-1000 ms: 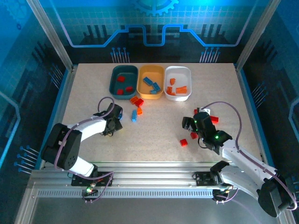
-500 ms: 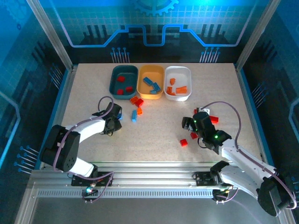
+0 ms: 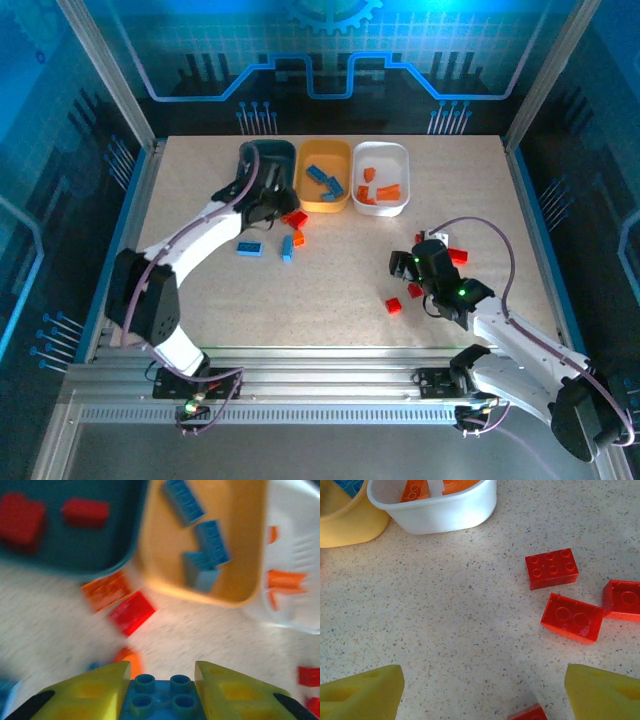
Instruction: Sort the legos into containers by color
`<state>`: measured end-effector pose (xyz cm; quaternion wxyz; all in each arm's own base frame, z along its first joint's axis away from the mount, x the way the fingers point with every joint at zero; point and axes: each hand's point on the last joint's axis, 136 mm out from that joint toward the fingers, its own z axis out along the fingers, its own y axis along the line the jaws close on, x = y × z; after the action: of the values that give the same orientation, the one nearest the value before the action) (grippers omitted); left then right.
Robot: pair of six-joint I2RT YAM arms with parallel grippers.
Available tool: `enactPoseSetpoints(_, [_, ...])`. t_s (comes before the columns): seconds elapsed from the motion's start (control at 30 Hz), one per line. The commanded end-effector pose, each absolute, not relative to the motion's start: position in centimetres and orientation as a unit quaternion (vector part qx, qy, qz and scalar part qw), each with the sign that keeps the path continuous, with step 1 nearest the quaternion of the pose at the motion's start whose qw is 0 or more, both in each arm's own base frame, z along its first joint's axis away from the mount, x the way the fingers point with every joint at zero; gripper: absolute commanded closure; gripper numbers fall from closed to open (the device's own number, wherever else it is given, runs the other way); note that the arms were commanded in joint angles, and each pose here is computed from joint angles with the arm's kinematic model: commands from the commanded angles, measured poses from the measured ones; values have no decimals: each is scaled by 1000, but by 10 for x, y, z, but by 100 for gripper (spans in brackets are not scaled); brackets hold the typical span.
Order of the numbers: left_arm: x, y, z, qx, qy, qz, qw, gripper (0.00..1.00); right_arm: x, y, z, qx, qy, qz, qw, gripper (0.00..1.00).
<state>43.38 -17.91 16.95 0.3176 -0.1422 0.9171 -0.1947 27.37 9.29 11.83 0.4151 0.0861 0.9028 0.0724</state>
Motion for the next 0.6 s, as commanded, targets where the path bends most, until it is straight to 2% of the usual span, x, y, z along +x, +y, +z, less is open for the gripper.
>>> enactPoseSetpoints(0.0, [465,-206,164,-99,922,-214,308,67,277,96,128,83,895,73,431,15])
enactPoseSetpoints(0.13, [505,-229,162,-88,917,-231,313,65,277,94,129,84,895,70,432,15])
enactPoseSetpoints(0.33, [538,-242,145,-90,921,-228,302,59,276,91,130,85,894,66,435,15])
enactPoseSetpoints(0.37, [540,-244,145,-89,921,-229,302,56,276,91,130,85,894,66,435,14])
enactPoseSetpoints(0.43, [545,-245,146,-86,921,-227,306,41,276,92,130,84,894,66,435,14])
enactPoseSetpoints(0.47, [547,-246,149,-84,920,-228,309,38,277,92,131,83,894,67,436,14])
enactPoseSetpoints(0.57, [547,-249,166,-77,913,-241,320,21,277,93,130,82,895,66,434,14])
